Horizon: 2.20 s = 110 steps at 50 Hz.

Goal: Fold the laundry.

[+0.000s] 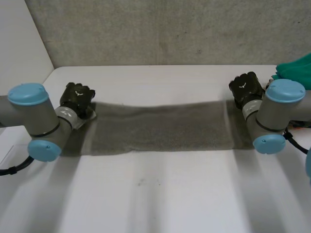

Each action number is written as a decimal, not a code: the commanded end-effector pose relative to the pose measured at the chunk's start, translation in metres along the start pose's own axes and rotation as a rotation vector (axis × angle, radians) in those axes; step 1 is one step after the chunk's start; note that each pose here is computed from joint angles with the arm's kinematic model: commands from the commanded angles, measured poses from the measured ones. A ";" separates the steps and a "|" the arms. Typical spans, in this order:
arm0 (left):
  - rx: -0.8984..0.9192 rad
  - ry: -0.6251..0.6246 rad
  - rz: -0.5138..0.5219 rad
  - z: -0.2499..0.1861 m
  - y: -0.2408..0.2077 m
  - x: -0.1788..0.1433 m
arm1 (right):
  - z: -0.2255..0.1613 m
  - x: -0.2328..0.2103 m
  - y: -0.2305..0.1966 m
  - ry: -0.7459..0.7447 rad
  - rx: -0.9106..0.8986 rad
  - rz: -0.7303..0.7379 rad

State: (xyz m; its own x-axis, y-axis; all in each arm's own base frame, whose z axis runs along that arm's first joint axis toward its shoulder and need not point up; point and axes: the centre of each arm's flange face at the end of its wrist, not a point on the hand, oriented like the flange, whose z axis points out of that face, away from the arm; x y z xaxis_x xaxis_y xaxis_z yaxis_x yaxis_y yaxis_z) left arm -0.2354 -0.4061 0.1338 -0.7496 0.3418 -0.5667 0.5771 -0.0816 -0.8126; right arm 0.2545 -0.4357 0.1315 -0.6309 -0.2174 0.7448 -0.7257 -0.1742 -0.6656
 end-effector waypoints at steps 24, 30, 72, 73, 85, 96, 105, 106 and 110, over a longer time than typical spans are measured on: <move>0.019 0.002 0.007 -0.059 -0.019 -0.002 | -0.113 0.017 -0.003 -0.228 -0.228 0.270; -0.002 -0.041 0.002 -0.027 0.003 -0.013 | -0.109 0.019 0.007 -0.181 -0.204 0.272; 0.105 -0.136 0.007 -0.023 -0.018 -0.025 | -0.091 0.005 0.044 -0.176 -0.237 0.169; 0.107 -0.136 0.007 -0.024 -0.020 -0.025 | -0.092 0.006 0.044 -0.176 -0.241 0.164; 0.149 -0.159 0.002 -0.041 -0.043 -0.038 | -0.112 0.053 0.070 -0.104 -0.361 0.145; 0.171 -0.169 -0.041 -0.062 -0.057 -0.047 | -0.118 0.111 0.104 0.006 -0.483 -0.028; 0.192 -0.185 -0.042 -0.068 -0.066 -0.053 | -0.103 0.077 -0.022 -0.018 -0.109 -0.039; 0.197 -0.187 -0.047 -0.069 -0.068 -0.054 | -0.105 0.063 -0.053 -0.044 -0.015 -0.026; 0.208 -0.190 -0.074 -0.073 -0.072 -0.056 | -0.113 0.013 -0.108 -0.154 0.182 -0.012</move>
State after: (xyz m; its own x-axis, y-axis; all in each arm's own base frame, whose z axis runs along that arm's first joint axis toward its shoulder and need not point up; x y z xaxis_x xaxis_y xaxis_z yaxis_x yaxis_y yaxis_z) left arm -0.2117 -0.3548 0.2267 -0.8298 0.1747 -0.5300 0.4826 -0.2525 -0.8387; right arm 0.1906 -0.3519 0.2061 -0.5908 -0.2300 0.7734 -0.7825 -0.0703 -0.6187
